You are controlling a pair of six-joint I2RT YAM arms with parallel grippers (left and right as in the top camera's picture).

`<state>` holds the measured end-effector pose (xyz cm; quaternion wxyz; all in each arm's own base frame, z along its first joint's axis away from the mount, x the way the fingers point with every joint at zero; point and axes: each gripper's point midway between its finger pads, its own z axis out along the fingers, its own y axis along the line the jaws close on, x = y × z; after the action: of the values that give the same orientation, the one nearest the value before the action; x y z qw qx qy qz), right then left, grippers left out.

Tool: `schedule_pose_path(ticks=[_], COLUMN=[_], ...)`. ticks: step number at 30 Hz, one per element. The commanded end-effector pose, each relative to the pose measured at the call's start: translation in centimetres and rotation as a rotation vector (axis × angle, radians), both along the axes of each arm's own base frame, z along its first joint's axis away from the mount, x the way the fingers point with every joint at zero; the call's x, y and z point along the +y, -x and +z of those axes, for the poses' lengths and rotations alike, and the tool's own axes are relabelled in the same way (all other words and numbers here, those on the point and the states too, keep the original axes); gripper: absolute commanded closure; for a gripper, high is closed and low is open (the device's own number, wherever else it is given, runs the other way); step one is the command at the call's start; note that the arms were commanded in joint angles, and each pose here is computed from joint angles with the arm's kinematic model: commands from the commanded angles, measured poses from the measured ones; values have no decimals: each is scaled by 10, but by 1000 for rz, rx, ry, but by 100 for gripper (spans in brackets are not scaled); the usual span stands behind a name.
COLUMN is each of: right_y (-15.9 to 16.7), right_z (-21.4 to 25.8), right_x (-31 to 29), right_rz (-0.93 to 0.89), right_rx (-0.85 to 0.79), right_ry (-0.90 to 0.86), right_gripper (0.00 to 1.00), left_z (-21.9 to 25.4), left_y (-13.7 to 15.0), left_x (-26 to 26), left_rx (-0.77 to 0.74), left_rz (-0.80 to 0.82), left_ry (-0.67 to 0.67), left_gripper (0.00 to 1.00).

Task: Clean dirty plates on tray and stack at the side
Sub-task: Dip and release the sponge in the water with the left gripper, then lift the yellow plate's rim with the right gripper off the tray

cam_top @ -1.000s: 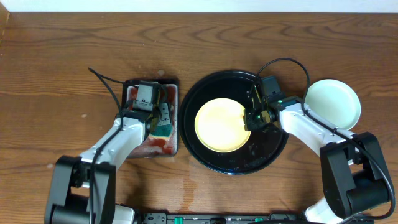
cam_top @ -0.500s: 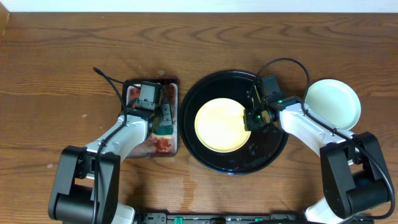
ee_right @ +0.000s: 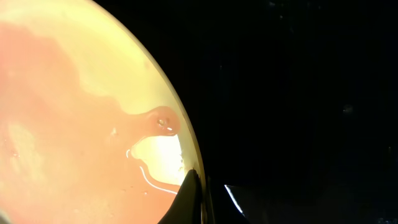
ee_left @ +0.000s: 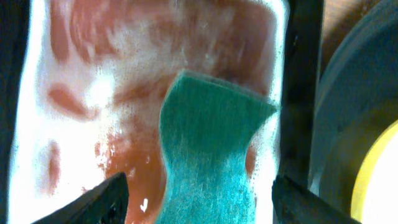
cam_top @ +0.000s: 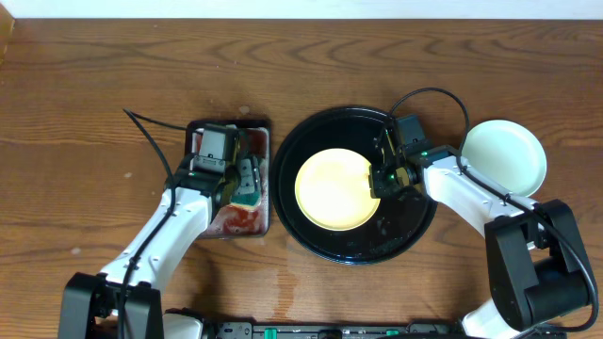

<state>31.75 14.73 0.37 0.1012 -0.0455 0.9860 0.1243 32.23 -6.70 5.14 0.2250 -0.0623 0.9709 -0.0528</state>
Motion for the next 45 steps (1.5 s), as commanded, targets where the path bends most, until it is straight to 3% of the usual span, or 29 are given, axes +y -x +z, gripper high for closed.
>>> schedule_pose_path(ticks=[1,8,17,24,45], right_y=[6,6,-10,-24,-34], right_z=[-9,-8,13,44,108], right_x=[-12,-7,19,12,-48], right_rz=[-3,-3,29,39,9], right_rx=[13,16,-49,-156,-417], right_ry=[61,30,-134,-155,201], right_gripper=[99,99,99,99,99], left_z=[-3,-16,-20,-20,-20], left_y=[15,44,50,50,50], left_x=[-11,-9,-8,-8,-8], left_rx=[73,193,212,211,211], left_rz=[-35,-41,-40,-40,-40], left_ry=[64,66,62,62,62], left_gripper=[25,25,25,25,24])
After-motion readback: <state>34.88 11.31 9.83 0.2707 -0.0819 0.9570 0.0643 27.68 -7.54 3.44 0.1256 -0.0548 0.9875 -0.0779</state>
